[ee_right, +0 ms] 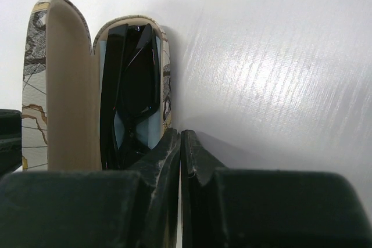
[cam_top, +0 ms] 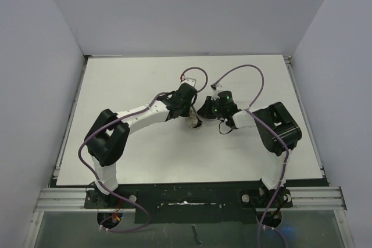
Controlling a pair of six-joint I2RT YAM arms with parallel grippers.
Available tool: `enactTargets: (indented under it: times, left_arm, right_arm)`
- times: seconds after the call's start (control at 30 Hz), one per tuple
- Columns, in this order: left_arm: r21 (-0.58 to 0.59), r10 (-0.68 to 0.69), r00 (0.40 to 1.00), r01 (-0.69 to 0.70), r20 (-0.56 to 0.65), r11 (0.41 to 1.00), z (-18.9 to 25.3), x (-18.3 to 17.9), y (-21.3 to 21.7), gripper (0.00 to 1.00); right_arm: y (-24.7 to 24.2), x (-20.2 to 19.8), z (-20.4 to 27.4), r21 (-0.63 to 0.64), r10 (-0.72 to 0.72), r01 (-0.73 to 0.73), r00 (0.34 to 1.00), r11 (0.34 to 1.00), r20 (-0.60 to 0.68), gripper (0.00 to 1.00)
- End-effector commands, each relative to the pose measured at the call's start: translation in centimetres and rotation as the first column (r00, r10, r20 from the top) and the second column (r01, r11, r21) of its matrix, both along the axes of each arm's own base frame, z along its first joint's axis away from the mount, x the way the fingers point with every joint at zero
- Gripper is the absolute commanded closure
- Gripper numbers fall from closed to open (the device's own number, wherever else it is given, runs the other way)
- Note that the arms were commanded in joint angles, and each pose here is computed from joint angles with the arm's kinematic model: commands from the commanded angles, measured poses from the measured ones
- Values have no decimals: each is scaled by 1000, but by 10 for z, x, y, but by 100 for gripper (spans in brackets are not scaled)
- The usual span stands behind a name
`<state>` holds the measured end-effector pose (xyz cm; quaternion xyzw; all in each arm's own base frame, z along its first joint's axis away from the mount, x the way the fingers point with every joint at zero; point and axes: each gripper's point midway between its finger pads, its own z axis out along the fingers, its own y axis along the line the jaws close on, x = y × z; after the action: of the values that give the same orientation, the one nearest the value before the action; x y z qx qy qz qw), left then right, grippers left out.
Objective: Organize the sunglasses
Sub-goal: Close the sunglasses case at the center of the board.
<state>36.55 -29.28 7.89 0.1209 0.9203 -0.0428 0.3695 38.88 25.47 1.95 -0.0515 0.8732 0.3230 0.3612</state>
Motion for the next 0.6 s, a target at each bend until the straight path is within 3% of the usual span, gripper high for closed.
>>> enactTargets:
  times: [0.0,0.17,0.57]
  left_arm:
    - [-192,-54,998,62,46,979,44,4,-34,78]
    - [-265,-63,998,65,16,962,39,6,-37,78]
    - [-247,-70,996,54,-55,967,12,0,-32,78]
  right_arm:
    - [16,-6,-2,20,56,-56,998,998,7,100]
    - [16,-7,-3,18,56,-56,998,998,4,100]
    - [15,-7,-3,14,54,-54,999,998,5,100]
